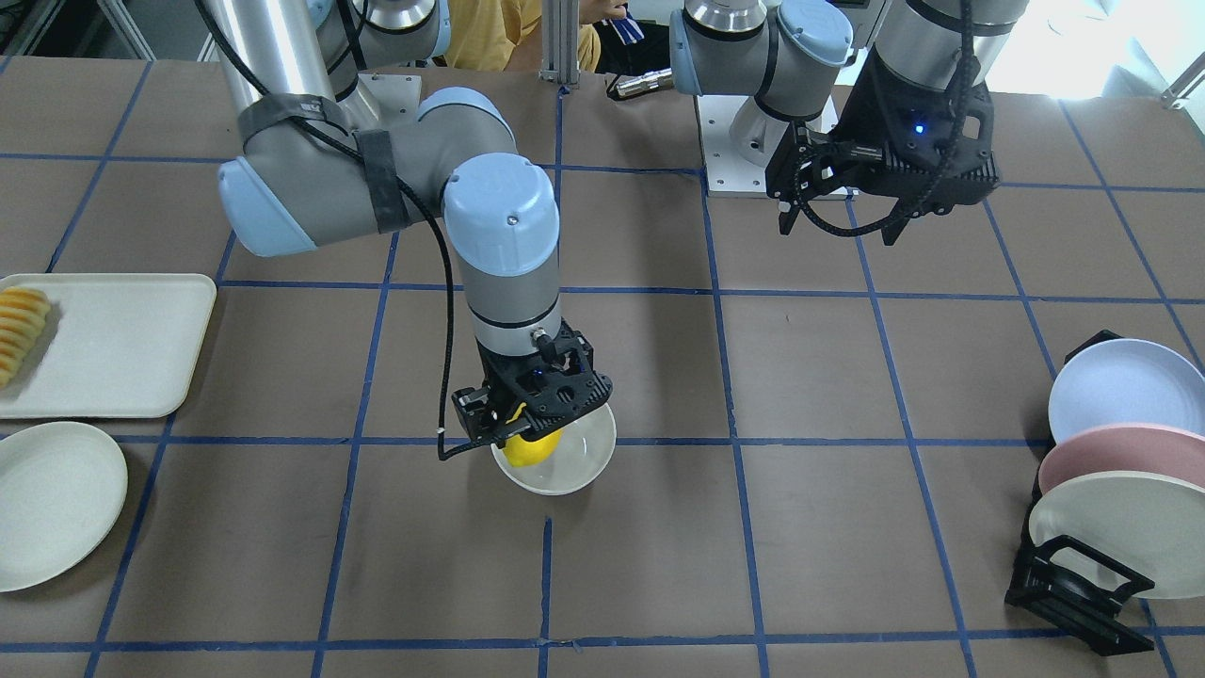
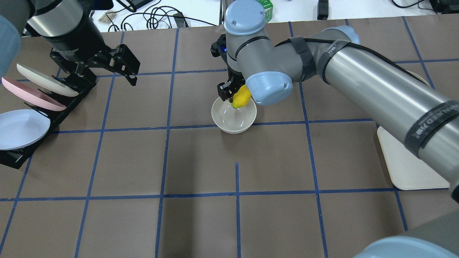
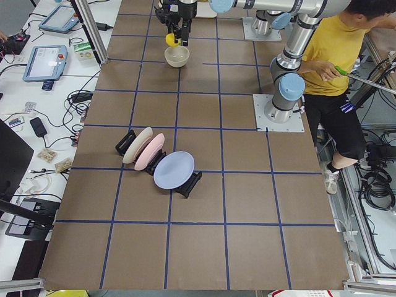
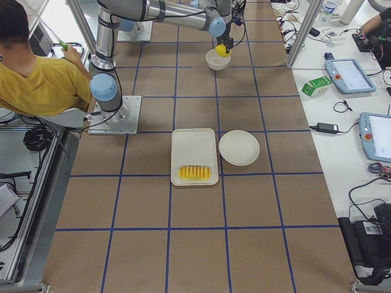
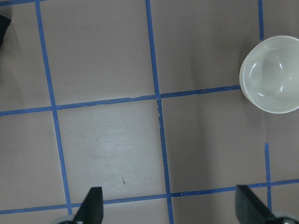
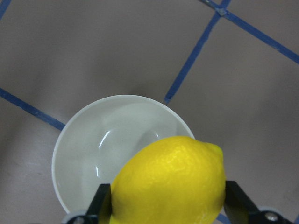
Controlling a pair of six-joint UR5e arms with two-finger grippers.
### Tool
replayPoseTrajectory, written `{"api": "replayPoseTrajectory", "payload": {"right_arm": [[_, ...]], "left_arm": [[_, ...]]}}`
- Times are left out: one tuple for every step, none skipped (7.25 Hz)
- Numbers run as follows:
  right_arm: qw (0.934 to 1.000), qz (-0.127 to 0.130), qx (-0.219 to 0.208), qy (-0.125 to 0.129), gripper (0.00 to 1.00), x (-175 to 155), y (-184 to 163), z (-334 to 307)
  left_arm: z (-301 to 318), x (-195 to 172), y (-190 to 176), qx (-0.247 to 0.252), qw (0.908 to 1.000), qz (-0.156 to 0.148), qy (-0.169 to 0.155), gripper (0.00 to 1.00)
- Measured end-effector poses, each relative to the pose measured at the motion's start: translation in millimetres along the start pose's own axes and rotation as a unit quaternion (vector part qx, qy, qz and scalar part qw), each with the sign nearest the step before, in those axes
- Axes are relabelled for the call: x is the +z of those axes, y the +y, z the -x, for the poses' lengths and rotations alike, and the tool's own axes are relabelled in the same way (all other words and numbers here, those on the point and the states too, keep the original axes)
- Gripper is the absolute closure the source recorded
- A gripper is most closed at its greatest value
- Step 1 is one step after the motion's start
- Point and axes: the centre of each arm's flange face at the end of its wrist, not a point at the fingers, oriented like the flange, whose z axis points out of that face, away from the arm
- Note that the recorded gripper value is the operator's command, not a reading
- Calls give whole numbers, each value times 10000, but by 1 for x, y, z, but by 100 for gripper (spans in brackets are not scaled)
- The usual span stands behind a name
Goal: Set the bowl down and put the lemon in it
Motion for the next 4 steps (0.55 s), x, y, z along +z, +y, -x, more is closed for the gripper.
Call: {"api": "replayPoseTrajectory", "payload": {"right_arm": [[9999, 41, -129, -22, 100, 11, -1, 10], [9995, 97, -305, -49, 100, 21, -2, 14], [9987, 156, -483, -75, 100, 30, -2, 16], [9978, 207, -628, -98, 100, 37, -2, 18]], "left_arm": [[0, 0, 0, 2, 10000, -1, 0, 0], [0, 0, 0, 2, 10000, -5, 5, 0], [0, -1, 0, 2, 10000, -8, 7, 0], [0, -1, 0, 3, 10000, -8, 8, 0]]}}
